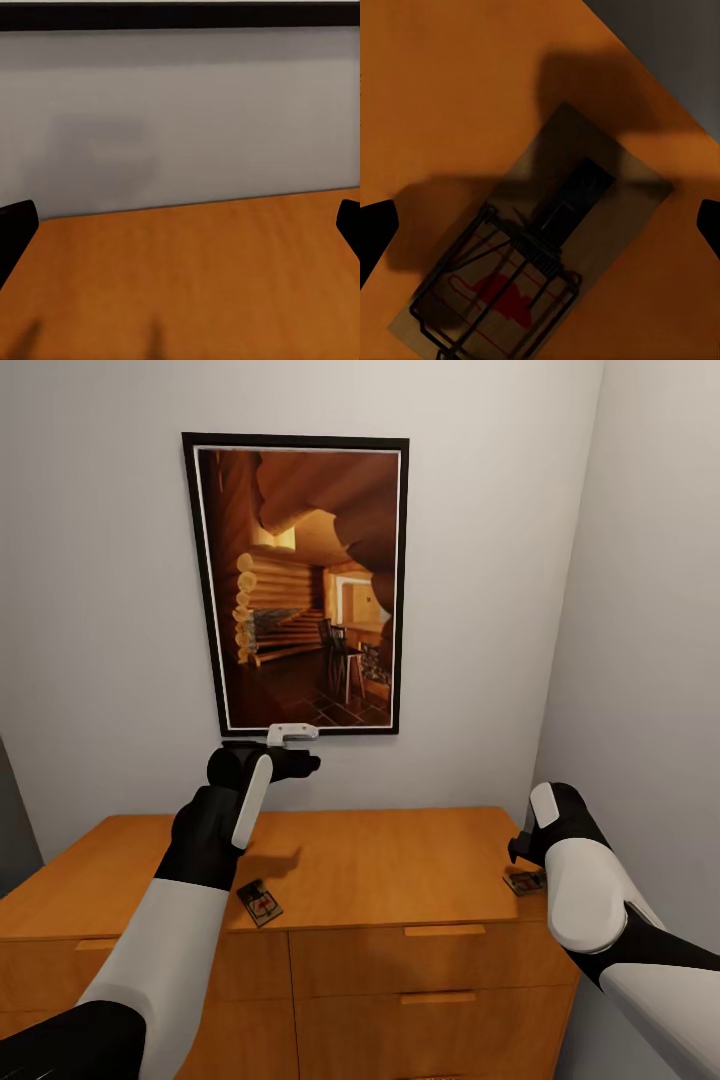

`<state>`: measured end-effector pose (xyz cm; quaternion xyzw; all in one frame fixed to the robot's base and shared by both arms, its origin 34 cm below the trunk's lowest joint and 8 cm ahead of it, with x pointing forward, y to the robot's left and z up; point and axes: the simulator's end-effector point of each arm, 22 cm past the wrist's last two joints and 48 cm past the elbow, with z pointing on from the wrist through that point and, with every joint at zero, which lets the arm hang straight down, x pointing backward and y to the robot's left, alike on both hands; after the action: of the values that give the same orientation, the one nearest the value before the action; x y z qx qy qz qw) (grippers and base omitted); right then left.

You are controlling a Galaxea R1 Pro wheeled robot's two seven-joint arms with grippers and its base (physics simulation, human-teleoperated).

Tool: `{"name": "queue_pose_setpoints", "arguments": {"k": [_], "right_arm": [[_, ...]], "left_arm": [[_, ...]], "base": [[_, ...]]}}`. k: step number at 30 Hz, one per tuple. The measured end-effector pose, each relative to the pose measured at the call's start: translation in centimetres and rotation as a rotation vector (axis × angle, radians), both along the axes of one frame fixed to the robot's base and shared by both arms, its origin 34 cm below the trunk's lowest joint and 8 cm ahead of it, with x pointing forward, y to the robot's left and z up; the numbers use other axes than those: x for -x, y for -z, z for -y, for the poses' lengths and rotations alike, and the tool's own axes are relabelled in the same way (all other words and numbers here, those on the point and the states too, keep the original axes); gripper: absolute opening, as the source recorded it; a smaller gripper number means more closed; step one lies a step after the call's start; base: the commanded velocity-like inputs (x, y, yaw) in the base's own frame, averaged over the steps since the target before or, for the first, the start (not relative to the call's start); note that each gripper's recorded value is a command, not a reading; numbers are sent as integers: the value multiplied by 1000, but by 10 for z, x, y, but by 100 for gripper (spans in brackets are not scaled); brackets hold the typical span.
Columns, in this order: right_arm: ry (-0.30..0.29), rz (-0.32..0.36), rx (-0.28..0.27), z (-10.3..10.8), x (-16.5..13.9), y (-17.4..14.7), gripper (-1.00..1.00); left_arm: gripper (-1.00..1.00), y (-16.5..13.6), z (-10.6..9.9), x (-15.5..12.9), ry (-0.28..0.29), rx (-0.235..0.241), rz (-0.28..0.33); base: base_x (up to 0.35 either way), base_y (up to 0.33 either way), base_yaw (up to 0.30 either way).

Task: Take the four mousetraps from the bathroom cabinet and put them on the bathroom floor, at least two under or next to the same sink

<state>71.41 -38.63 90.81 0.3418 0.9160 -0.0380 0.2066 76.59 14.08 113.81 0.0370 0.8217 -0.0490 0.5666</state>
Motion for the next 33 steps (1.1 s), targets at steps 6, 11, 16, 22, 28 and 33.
{"name": "queue_pose_setpoints", "arguments": {"k": [6, 11, 16, 22, 28, 33], "right_arm": [[0, 1, -1, 0, 0, 0, 100], [-1, 2, -1, 0, 0, 0, 100], [-1, 2, -1, 0, 0, 0, 100], [-1, 3, 0, 1, -1, 0, 100], [-1, 5, -2, 0, -1, -1, 100], [-2, 6, -3, 0, -1, -1, 100]], "left_arm": [[100, 0, 0, 0, 0, 0, 0], [100, 0, 0, 0, 1, 1, 0], [100, 0, 0, 0, 0, 0, 0], [100, 0, 0, 0, 0, 0, 0], [100, 0, 1, 0, 1, 1, 0], [100, 0, 0, 0, 0, 0, 0]], "base": [[0, 0, 0], [0, 0, 0], [0, 0, 0], [0, 0, 0], [0, 0, 0], [0, 0, 0]]}}
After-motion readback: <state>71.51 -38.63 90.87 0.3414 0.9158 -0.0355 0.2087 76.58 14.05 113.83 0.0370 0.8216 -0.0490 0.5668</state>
